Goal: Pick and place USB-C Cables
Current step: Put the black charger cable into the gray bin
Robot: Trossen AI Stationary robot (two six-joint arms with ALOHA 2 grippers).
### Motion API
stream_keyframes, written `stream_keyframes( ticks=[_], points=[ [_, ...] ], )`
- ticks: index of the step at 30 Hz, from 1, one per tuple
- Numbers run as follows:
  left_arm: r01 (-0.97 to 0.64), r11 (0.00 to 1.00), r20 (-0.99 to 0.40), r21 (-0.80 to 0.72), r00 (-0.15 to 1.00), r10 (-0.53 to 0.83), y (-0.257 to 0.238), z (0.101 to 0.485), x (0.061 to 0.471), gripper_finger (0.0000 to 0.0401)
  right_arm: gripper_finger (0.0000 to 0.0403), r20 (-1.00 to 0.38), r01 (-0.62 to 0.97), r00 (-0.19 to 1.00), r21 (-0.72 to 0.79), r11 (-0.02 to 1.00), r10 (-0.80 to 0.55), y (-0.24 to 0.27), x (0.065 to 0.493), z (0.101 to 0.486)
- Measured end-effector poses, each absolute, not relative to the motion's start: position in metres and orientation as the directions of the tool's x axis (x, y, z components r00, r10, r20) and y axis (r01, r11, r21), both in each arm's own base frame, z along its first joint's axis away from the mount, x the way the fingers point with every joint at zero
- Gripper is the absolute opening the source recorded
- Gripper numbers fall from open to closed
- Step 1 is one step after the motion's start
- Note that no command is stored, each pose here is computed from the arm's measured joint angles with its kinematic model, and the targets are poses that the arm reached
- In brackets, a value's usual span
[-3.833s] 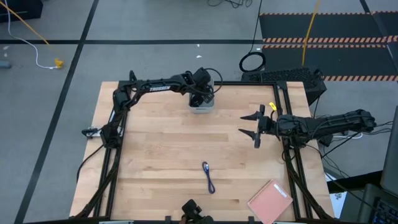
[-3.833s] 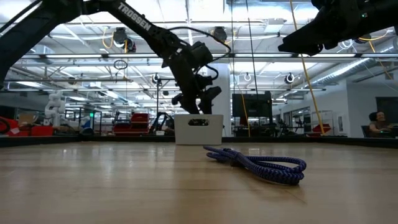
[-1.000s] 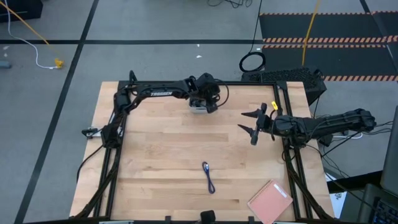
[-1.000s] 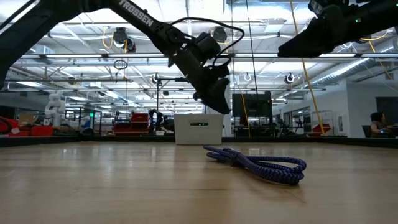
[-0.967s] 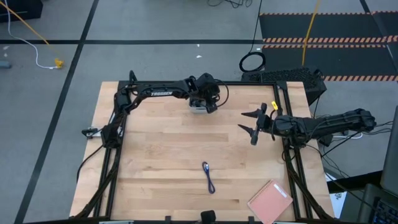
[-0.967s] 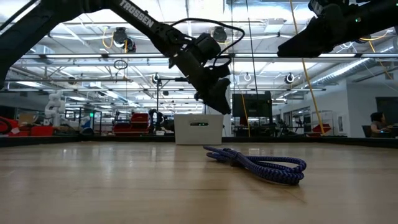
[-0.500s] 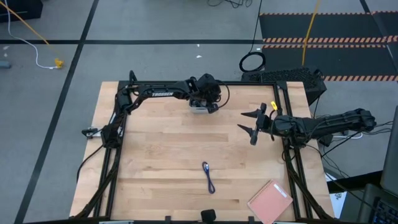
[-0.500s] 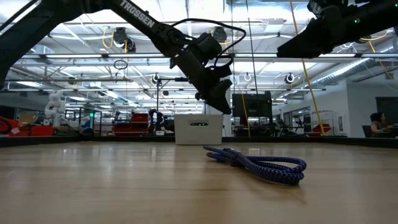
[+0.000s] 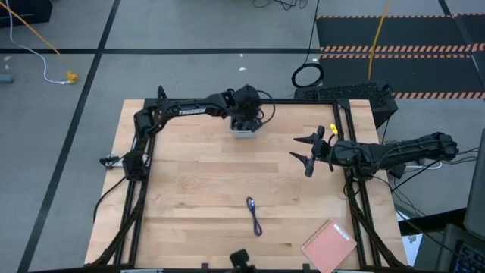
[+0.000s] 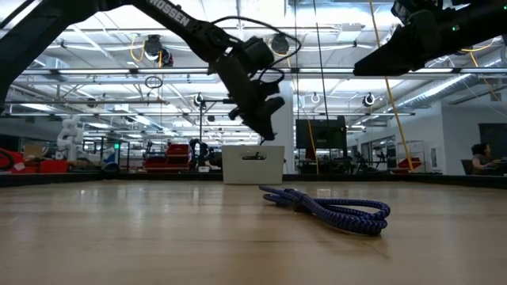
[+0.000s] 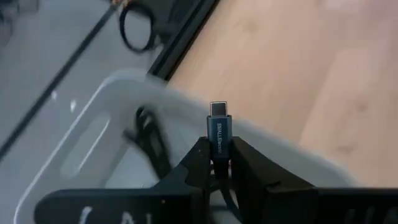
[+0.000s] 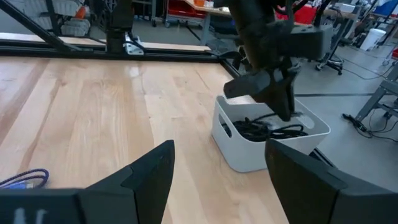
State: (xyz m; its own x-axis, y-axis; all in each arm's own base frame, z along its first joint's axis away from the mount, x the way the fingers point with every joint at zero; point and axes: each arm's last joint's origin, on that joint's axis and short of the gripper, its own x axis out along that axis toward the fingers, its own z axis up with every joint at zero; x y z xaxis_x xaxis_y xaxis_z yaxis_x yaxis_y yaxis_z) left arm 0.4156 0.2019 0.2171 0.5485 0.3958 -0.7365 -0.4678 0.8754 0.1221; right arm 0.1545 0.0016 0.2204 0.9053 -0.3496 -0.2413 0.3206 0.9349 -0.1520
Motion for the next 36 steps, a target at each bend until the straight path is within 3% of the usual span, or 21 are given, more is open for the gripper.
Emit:
stream_keyframes(
  ticks=[7,16,36],
  points=[
    [-0.531,0.847,-0.816,0.012,0.485,0.315,0.230,0.201,0.395,0.0057,0.0242,-0.244,0.320,0.905,-0.153,0.935,-0.349,0.002,0.154,0.220],
    [-0.639,0.768,-0.851,-0.040,0.425,0.310,0.257,0.186,0.378,0.0051,0.0242,-0.246,0.320,0.904,-0.153,0.935,-0.349,0.002,0.154,0.220],
    [-0.610,0.785,-0.885,-0.106,0.418,0.206,0.263,0.167,0.374,0.0131,0.0242,-0.246,0.318,0.904,-0.155,0.935,-0.349,0.002,0.154,0.220]
  ],
)
